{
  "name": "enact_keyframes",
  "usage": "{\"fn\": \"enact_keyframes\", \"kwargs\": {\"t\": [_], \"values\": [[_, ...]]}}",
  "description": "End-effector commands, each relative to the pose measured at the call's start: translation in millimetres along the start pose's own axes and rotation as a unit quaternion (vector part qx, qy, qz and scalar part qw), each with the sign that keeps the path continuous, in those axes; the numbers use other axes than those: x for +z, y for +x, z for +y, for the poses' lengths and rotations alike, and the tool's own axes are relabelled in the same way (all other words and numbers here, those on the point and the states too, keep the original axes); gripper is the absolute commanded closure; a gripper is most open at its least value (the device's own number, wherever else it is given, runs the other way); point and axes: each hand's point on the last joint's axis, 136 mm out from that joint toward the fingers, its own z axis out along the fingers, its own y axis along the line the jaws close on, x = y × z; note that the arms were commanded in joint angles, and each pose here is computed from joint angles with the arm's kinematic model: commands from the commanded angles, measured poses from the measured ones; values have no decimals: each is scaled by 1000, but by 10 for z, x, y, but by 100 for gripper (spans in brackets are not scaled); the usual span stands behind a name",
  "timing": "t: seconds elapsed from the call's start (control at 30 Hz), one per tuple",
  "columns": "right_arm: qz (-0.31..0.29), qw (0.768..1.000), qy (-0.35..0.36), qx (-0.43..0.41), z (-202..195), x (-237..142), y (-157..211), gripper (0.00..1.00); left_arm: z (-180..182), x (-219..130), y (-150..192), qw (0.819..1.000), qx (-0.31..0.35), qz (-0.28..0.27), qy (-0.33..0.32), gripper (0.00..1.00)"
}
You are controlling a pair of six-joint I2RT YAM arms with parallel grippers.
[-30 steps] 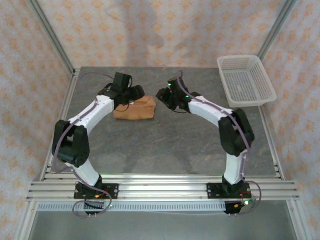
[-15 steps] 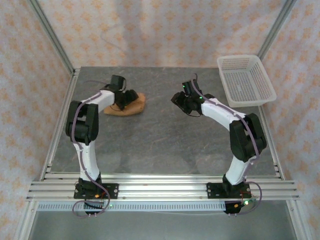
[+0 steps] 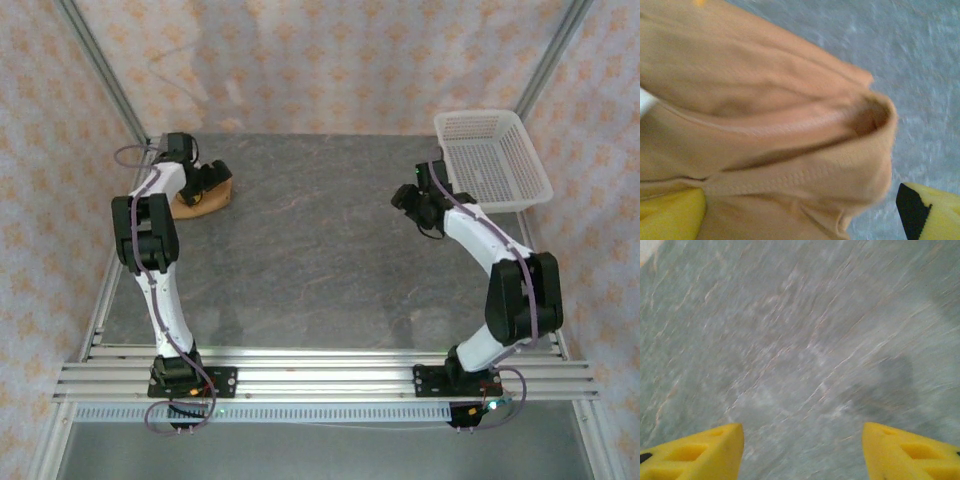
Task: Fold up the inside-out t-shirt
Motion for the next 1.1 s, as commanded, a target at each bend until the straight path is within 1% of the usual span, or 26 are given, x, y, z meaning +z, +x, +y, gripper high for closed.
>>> {"fn": "enact_keyframes", "kwargs": {"t": [0.0,0.03,0.07,0.1,0.17,0.2,0.23,0.27,0.3,0.33,0.37,0.4,0.47,0.57,0.63,0.67,0.73,0.8,0.83,0.87,0.9,0.93,0.97,1.03,1.07], "values": [[-107,983,104,-104,-334,-370,-401,31,-280,-518,102,994,85,-53,-35,0],[-133,973,140,-128,-462,-416,-471,31,-363,-655,136,988,115,-86,-50,0],[-163,960,176,-143,-601,-444,-529,30,-469,-903,124,979,146,-134,-58,0],[-190,948,206,-149,-736,-460,-563,28,-536,-1024,172,968,173,-165,-70,0],[-236,927,236,-173,-918,-435,-564,22,-632,-1265,288,939,234,-234,-94,0],[-250,920,241,-184,-970,-419,-541,20,-640,-1304,383,928,258,-253,-94,0],[-267,913,246,-186,-1041,-417,-522,15,-640,-1310,492,918,281,-268,-83,0],[-282,908,245,-189,-1102,-401,-492,14,-605,-1307,595,911,296,-278,-74,0],[-295,904,240,-195,-1129,-383,-477,13,-517,-1323,643,908,294,-288,-80,0],[-304,902,229,-205,-1160,-335,-433,9,-371,-1334,681,905,286,-300,-100,0],[-316,899,222,-205,-1204,-302,-409,8,-259,-1329,723,902,283,-306,-113,0],[-330,898,216,-196,-1237,-287,-408,6,-208,-1299,777,901,288,-304,-112,0],[-324,901,219,-189,-1314,-202,-392,4,-146,-1215,924,896,319,-291,-104,0],[-311,906,227,-178,-1374,-167,-422,0,-46,-1139,1013,899,307,-301,-89,0],[-309,908,222,-174,-1390,-179,-416,0,39,-1082,1046,892,296,-329,-88,0],[-312,909,213,-174,-1379,-186,-405,0,101,-1105,1043,892,282,-341,-95,0],[-321,911,196,-172,-1365,-225,-367,0,168,-1124,1072,894,266,-353,-77,0],[-336,915,167,-146,-1342,-273,-337,0,265,-1060,1059,895,246,-365,-69,0],[-347,917,141,-140,-1309,-273,-297,0,270,-1043,1057,896,247,-362,-69,0],[-358,915,117,-144,-1259,-258,-280,1,276,-1030,1073,902,247,-346,-71,0],[-364,913,107,-148,-1253,-227,-252,1,272,-1037,1054,898,247,-358,-65,0],[-367,913,105,-146,-1287,-163,-204,0,279,-1026,1069,902,248,-348,-68,0],[-370,911,93,-153,-1274,-110,-166,1,271,-1031,1061,900,248,-352,-66,0],[-394,901,88,-158,-1244,-114,-182,1,277,-1028,1062,901,248,-350,-68,0],[-382,906,95,-155,-1253,-109,-187,1,274,-1031,1059,900,247,-352,-67,0]]}}
